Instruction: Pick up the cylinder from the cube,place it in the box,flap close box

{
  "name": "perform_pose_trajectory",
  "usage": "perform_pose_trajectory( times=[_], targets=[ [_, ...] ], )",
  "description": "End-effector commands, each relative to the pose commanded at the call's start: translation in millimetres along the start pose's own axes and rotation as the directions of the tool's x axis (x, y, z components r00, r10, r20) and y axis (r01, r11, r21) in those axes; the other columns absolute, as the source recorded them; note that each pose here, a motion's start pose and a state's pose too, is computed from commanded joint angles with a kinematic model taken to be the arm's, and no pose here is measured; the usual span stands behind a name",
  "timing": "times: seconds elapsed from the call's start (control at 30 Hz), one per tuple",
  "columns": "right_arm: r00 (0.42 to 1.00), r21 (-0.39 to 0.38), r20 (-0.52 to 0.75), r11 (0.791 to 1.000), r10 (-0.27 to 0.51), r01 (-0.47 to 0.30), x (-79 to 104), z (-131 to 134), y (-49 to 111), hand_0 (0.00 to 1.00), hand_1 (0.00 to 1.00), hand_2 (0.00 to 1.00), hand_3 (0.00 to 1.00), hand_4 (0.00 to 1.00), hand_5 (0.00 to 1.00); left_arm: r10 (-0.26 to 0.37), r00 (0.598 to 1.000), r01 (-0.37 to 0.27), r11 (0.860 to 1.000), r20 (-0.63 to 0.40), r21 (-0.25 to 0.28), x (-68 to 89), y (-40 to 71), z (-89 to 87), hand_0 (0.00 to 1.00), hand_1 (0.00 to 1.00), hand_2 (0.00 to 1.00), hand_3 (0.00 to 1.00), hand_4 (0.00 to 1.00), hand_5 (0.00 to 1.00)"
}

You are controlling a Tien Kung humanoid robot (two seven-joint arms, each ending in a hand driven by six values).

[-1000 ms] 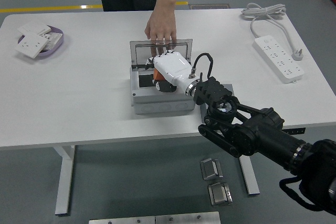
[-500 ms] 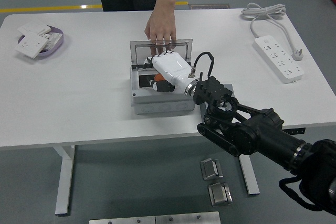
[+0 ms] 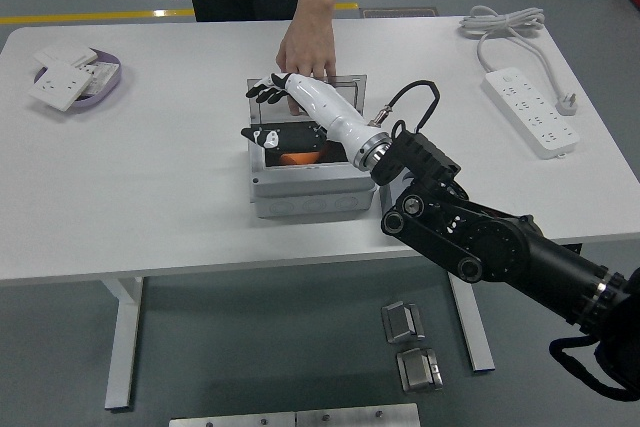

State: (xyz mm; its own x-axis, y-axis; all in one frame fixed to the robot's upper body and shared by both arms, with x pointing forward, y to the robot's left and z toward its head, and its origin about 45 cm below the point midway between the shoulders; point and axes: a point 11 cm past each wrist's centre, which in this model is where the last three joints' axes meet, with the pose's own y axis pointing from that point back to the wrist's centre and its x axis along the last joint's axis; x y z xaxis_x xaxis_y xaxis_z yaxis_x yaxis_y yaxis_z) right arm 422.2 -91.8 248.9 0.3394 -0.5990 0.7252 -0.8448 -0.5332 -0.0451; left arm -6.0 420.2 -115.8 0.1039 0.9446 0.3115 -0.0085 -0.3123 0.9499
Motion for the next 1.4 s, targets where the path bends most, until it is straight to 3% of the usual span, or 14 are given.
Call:
perform_pose_trajectory(
  times=[0.37, 0.53, 0.67, 0.8, 0.93, 1.37, 1.4],
  targets=[
    [0.997, -0.084, -0.011, 0.993, 0.082, -0.083, 51.0, 17.1, -21.3, 0.785, 0.677, 0.684, 0.704, 0.788, 0.387, 0.005, 1.0, -0.005, 1.0, 0.007, -0.005, 3.4, 0.1, 3.4, 0.596, 0.62, 0.57, 0.602, 0.658, 0.308],
    [0.997, -0.153, -0.032, 0.985, 0.073, -0.078, 60.3, 35.1, -31.3, 0.76, 0.669, 0.682, 0.71, 0.778, 0.381, 0.008, 1.0, -0.008, 1.0, 0.014, -0.01, 6.0, 0.2, 7.2, 0.595, 0.619, 0.569, 0.602, 0.658, 0.308],
    [0.997, -0.239, -0.051, 0.968, 0.066, -0.076, 65.4, 63.9, -27.4, 0.744, 0.661, 0.68, 0.711, 0.776, 0.383, 0.009, 1.0, -0.008, 1.0, 0.017, -0.012, 6.8, 0.3, 8.7, 0.595, 0.618, 0.568, 0.602, 0.657, 0.307],
    [0.996, -0.309, -0.07, 0.949, 0.05, -0.069, 65.6, 90.6, -16.8, 0.741, 0.656, 0.681, 0.711, 0.778, 0.387, 0.011, 1.0, -0.011, 1.0, 0.016, -0.011, 7.5, 0.3, 8.3, 0.595, 0.618, 0.568, 0.602, 0.658, 0.308],
    [0.996, -0.327, -0.082, 0.944, 0.017, -0.043, 59.1, 99.8, -8.7, 0.741, 0.656, 0.681, 0.711, 0.778, 0.387, 0.011, 1.0, -0.011, 1.0, 0.016, -0.011, 7.7, 0.3, 8.5, 0.595, 0.618, 0.568, 0.602, 0.658, 0.308],
    [0.991, -0.237, -0.119, 0.971, -0.053, 0.023, 45.1, 78.3, 5.2, 0.729, 0.655, 0.68, 0.71, 0.776, 0.387, 0.008, 1.0, -0.008, 1.0, 0.014, -0.013, 6.1, 0.3, 8.2, 0.595, 0.619, 0.568, 0.603, 0.657, 0.305],
    [0.991, -0.231, -0.121, 0.972, -0.058, 0.028, 43.6, 76.8, 6.5, 0.674, 0.653, 0.68, 0.71, 0.774, 0.39, 0.008, 1.0, -0.008, 1.0, 0.014, -0.013, 6.0, 0.3, 8.3, 0.595, 0.619, 0.568, 0.602, 0.655, 0.3]
  ],
)
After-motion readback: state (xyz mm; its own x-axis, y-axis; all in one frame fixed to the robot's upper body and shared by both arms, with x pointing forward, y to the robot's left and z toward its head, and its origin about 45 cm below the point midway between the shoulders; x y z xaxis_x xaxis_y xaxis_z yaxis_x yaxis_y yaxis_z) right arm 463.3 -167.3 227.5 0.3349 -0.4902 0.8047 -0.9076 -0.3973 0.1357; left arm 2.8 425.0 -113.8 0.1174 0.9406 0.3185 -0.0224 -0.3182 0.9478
